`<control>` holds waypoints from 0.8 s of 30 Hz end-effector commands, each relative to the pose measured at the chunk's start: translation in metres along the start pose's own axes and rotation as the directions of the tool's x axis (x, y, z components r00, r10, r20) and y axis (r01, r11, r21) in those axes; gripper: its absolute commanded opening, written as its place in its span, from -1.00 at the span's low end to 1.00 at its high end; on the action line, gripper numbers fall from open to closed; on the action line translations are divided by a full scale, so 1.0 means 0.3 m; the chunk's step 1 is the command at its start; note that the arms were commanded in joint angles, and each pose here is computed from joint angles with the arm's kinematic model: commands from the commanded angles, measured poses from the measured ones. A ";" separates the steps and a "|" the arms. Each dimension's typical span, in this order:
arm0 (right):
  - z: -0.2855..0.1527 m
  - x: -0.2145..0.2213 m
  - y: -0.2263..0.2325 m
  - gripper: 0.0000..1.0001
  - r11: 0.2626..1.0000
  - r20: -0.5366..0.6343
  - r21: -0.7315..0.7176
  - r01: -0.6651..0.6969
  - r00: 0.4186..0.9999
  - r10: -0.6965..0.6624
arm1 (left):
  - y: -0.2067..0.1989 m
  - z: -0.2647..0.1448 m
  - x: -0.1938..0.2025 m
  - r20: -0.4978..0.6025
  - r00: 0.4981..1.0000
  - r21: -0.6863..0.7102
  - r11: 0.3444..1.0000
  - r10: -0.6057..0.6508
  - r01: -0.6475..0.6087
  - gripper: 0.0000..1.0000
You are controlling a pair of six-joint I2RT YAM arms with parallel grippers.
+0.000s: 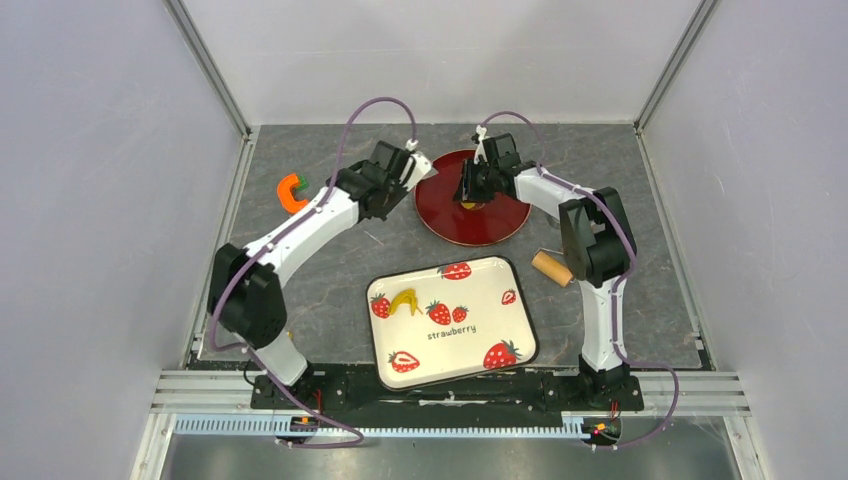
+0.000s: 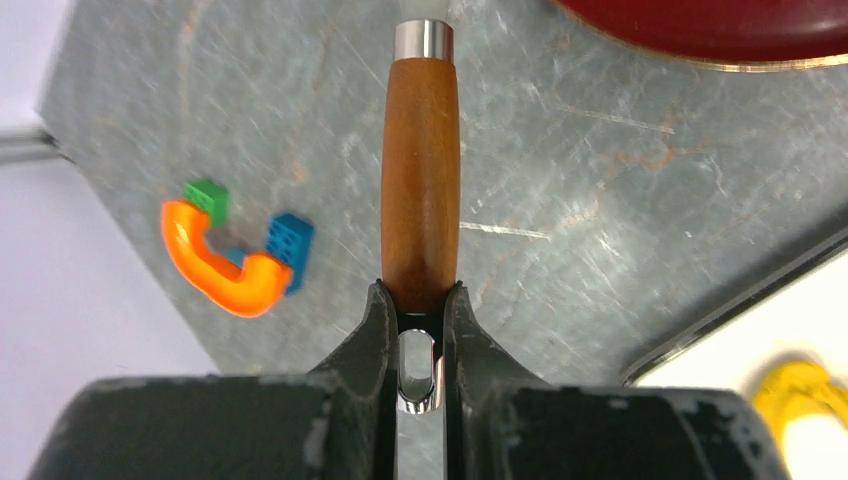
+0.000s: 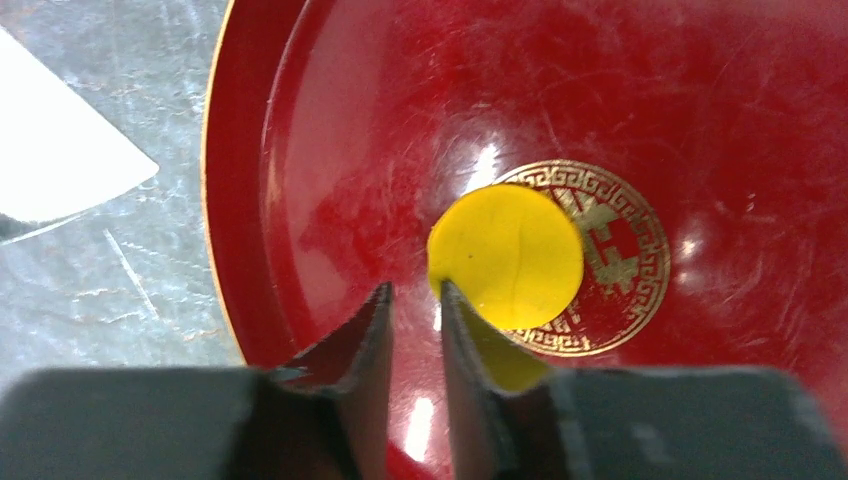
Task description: Roll out the dumpling wrappers from the dough
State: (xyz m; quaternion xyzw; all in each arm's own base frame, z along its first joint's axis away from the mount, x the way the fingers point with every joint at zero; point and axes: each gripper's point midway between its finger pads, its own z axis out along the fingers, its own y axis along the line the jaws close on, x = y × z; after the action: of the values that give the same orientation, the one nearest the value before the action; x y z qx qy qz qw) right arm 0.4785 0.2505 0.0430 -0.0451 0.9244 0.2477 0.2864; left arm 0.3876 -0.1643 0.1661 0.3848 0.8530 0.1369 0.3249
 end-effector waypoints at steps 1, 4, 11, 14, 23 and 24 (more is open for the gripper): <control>-0.122 -0.094 0.080 -0.18 0.997 0.097 -0.079 0.012 0.995 -0.004 | 0.013 -0.060 0.000 0.127 0.944 0.097 0.951 -0.305 0.295 -0.96; -0.187 -0.099 0.088 0.13 0.995 0.130 -0.098 0.006 0.992 0.007 | 0.016 -0.085 0.022 0.177 0.877 0.151 0.893 -0.446 0.424 -0.96; -0.360 -0.093 0.031 0.52 0.993 0.199 -0.109 -0.052 0.977 0.073 | -0.007 -0.106 0.127 0.188 0.679 0.267 0.702 -0.710 0.660 -0.96; -0.431 -0.065 -0.012 0.62 0.993 0.224 -0.094 -0.066 0.971 0.086 | -0.027 -0.112 0.184 0.178 0.608 0.291 0.632 -0.773 0.718 -0.96; -0.565 0.132 -0.144 0.96 0.997 0.224 -0.009 -0.071 0.972 0.072 | -0.064 -0.102 0.373 0.138 0.515 0.214 0.533 -0.846 0.818 -0.96; -0.572 0.154 -0.155 0.96 0.998 0.219 0.002 -0.070 0.973 0.068 | -0.069 -0.098 0.389 0.132 0.515 0.206 0.531 -0.847 0.822 -0.96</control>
State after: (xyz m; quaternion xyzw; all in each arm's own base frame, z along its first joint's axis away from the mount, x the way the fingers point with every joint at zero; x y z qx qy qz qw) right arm 0.3787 0.1385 0.1161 0.0360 0.8939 0.2668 0.3585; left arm 0.2885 -0.0929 0.1104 0.0048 0.9197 -0.1113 0.3764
